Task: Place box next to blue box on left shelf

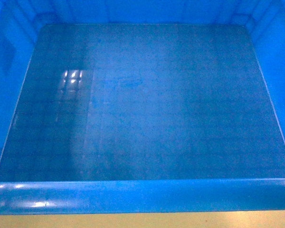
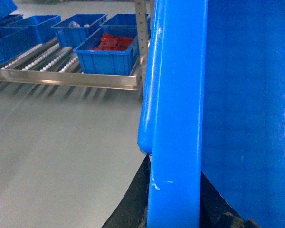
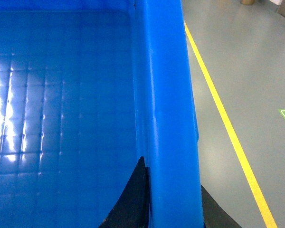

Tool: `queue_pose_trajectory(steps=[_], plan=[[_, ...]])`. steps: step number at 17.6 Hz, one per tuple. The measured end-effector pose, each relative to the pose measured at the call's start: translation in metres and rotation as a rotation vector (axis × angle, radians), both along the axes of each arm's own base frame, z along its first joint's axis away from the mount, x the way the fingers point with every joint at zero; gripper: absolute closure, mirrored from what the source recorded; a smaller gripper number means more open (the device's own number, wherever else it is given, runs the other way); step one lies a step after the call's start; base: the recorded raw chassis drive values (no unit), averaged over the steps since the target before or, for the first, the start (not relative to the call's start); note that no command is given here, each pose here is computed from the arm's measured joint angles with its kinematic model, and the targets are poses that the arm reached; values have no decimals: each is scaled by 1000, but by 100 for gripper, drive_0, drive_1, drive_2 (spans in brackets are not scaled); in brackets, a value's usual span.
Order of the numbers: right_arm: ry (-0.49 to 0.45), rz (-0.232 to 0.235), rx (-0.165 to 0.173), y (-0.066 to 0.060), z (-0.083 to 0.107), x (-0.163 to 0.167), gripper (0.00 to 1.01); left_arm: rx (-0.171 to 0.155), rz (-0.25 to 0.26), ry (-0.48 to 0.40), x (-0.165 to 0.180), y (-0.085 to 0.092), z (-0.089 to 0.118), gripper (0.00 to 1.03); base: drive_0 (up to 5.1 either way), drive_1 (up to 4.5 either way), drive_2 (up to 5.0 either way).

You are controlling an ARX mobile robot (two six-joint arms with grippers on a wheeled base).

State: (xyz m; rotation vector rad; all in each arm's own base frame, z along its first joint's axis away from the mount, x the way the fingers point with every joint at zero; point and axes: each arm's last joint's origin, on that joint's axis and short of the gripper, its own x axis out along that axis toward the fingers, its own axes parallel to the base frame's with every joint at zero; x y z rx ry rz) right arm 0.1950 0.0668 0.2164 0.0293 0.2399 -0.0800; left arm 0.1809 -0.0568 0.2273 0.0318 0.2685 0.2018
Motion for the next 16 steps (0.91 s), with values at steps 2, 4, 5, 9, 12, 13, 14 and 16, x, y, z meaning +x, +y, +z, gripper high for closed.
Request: queue_pose_trajectory(steps=[2,4,5,9,12,13,14,16], plan=[[0,0,0,0,0,0,91,1,1,2,0,0,0,91,1,409,-406],[0,0,0,0,0,0,91,0,0,0,0,0,0,91,5,413,-402],[1,0,-1,0,0,0,91,1,1,3,0,0,0,91,5,413,-402],[0,0,0,0,0,0,91,0,1,1,0,0,0,91,5,413,-402],[2,0,-1,0,0,0,91,1,1,2,0,0,0,91,5,413,-402],[1,0,0,0,0,0,91,1,1,2,0,0,0,91,5,413,-402],[-1,0,0,0,0,0,91,0,1,1,0,0,0,91,5,413,-402],[3,0,-1,0,0,0,91,1,1,3,0,0,0,91,5,413,-402]])
